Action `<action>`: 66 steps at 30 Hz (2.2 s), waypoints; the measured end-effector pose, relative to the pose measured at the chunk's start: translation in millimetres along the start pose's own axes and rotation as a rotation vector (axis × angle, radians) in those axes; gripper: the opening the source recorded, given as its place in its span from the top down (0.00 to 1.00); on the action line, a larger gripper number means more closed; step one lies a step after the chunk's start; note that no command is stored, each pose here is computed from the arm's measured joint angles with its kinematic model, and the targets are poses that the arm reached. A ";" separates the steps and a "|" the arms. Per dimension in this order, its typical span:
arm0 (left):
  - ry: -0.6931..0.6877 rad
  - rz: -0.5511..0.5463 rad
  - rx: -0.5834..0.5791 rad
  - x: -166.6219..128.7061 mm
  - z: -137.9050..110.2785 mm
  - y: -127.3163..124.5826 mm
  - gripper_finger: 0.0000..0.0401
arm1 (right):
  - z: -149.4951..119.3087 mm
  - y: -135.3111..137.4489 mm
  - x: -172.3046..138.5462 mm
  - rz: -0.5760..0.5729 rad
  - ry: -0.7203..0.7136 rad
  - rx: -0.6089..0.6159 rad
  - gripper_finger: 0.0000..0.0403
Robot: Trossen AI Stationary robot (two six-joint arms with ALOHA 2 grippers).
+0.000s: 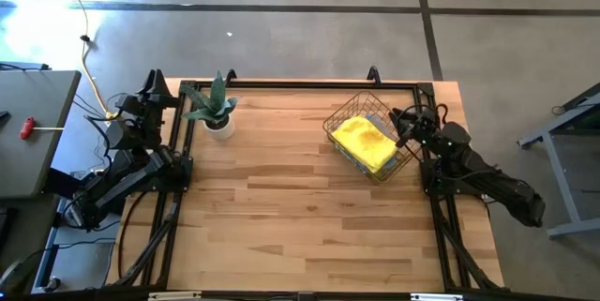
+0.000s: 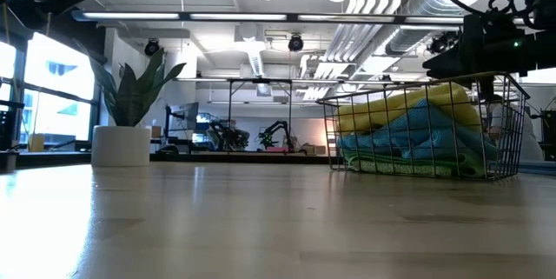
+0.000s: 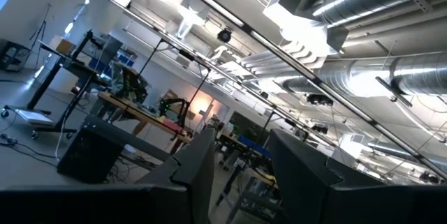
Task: Fold microfiber towels
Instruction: Return to Home Position
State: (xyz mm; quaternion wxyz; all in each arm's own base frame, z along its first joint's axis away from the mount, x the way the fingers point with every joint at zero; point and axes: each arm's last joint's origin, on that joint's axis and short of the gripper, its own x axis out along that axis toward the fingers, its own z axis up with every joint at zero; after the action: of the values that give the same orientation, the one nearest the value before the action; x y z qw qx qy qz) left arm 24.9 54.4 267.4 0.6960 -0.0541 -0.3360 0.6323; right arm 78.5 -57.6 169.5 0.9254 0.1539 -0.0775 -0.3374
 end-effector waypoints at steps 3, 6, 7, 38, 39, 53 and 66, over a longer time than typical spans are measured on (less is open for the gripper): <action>0.000 0.000 0.000 0.0 0.0 0.0 0.68 | -0.5 -0.2 0.0 -0.002 0.006 -0.001 0.69; 0.000 0.000 0.004 0.0 0.0 0.0 0.68 | -0.5 -0.2 0.0 -0.001 0.005 -0.001 0.69; 0.000 0.000 0.014 0.0 0.0 0.0 0.68 | -0.5 -0.1 0.0 -0.001 0.005 -0.001 0.69; 0.356 -0.666 0.234 -22.2 -84.2 2.7 0.68 | -0.5 -0.1 0.0 0.001 0.006 -0.001 0.69; 0.373 -0.669 0.247 -22.9 -86.0 3.1 0.68 | -0.5 -0.1 0.0 0.001 0.005 0.000 0.69; 0.499 -0.664 0.334 -27.4 -98.2 8.2 0.68 | -0.5 -0.1 0.0 0.001 0.006 0.000 0.69; 0.498 -0.662 0.334 -27.3 -98.2 8.3 0.68 | -0.5 -0.1 0.0 0.001 0.006 -0.001 0.69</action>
State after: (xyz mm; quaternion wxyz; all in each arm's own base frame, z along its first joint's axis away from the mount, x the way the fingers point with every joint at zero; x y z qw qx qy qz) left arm 71.2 65.3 177.0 0.9198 0.0187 -0.0506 0.3888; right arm 78.6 -57.6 169.0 0.9259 0.1544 -0.0749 -0.3366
